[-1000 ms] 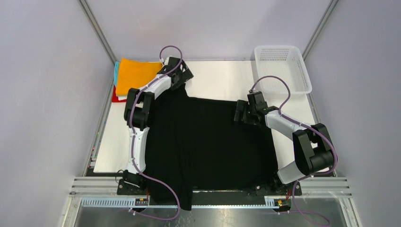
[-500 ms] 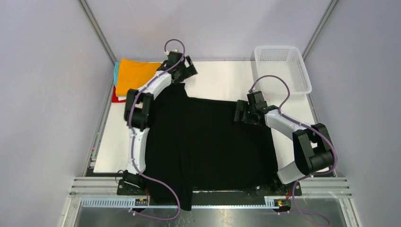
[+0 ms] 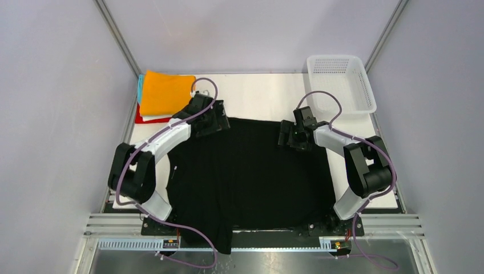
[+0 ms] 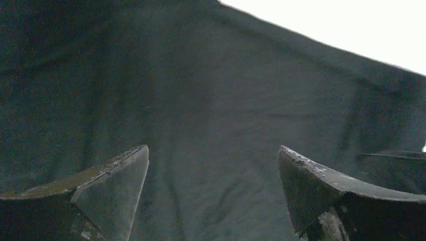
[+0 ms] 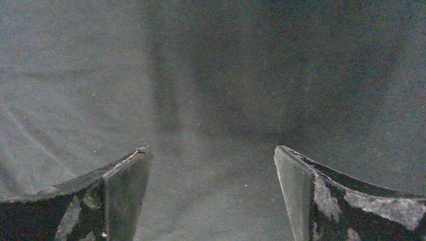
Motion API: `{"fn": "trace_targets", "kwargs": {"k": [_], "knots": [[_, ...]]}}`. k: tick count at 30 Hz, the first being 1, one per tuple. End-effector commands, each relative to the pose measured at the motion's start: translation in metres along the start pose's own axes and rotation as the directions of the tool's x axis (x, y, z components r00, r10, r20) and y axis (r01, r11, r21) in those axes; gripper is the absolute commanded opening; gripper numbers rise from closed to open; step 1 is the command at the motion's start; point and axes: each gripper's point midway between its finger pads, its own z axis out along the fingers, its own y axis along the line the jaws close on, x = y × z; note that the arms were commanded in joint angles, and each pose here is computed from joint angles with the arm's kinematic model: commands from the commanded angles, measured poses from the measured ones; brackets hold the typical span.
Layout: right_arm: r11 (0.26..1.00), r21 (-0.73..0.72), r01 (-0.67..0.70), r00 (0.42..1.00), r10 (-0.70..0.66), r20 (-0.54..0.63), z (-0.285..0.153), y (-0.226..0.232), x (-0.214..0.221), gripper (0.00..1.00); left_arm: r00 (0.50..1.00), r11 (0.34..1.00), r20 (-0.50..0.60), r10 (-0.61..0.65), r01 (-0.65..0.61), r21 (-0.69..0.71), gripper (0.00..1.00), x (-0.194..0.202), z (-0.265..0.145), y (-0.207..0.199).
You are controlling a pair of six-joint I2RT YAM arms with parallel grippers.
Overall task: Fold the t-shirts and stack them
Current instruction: Flatten out the tshirt
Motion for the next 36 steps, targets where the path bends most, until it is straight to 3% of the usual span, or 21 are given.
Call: {"fn": "trace_targets", "kwargs": {"k": [1, 14, 17, 20, 22, 24, 28, 31, 32, 36], "knots": [[0.997, 0.066, -0.035, 0.997, 0.040, -0.065, 0.010, -0.024, 0.002, 0.99, 0.995, 0.992, -0.092, -0.025, 0.014, -0.126, 0.99, 0.030, 0.025, 0.033], [0.997, 0.029, 0.075, 0.997, -0.074, -0.034, 0.018, -0.011, -0.053, 0.99, 0.985, 0.983, -0.166, -0.047, 0.016, -0.180, 0.99, 0.024, 0.074, 0.046], [0.987, 0.006, 0.158, 0.987, -0.158, 0.009, 0.004, -0.004, -0.070, 1.00, 0.988, 0.987, -0.148, -0.032, 0.009, -0.159, 0.99, 0.013, 0.071, 0.041], [0.927, -0.130, 0.351, 0.934, -0.338, 0.114, -0.025, 0.027, -0.088, 0.99, 0.995, 0.991, -0.101, -0.016, 0.002, -0.132, 0.99, -0.001, 0.056, 0.034], [0.839, -0.160, 0.520, 0.847, -0.484, 0.219, -0.052, 0.044, -0.097, 0.99, 0.997, 0.991, -0.075, -0.018, 0.007, -0.137, 0.99, -0.004, 0.045, 0.035], [0.717, -0.149, 0.681, 0.719, -0.618, 0.318, -0.069, 0.057, -0.101, 0.99, 0.997, 0.989, -0.071, -0.033, 0.023, -0.144, 0.99, 0.001, 0.038, 0.039], [0.456, -0.170, 0.874, 0.482, -0.764, 0.429, -0.083, 0.075, -0.092, 0.99, 0.992, 0.992, -0.102, -0.067, 0.055, -0.116, 0.99, 0.023, 0.034, 0.041], [0.282, -0.178, 0.943, 0.333, -0.827, 0.453, -0.072, 0.074, -0.069, 0.99, 0.987, 0.989, -0.136, -0.087, 0.068, -0.135, 0.99, 0.041, 0.035, 0.050], [0.203, -0.165, 0.965, 0.258, -0.848, 0.464, -0.066, 0.072, -0.063, 1.00, 0.985, 0.988, -0.146, -0.090, 0.069, -0.141, 0.99, 0.046, 0.035, 0.052], [0.015, -0.148, 0.989, 0.079, -0.896, 0.438, -0.041, 0.071, -0.050, 1.00, 0.981, 0.984, -0.169, -0.092, 0.064, -0.164, 0.99, 0.058, 0.038, 0.059]]}}
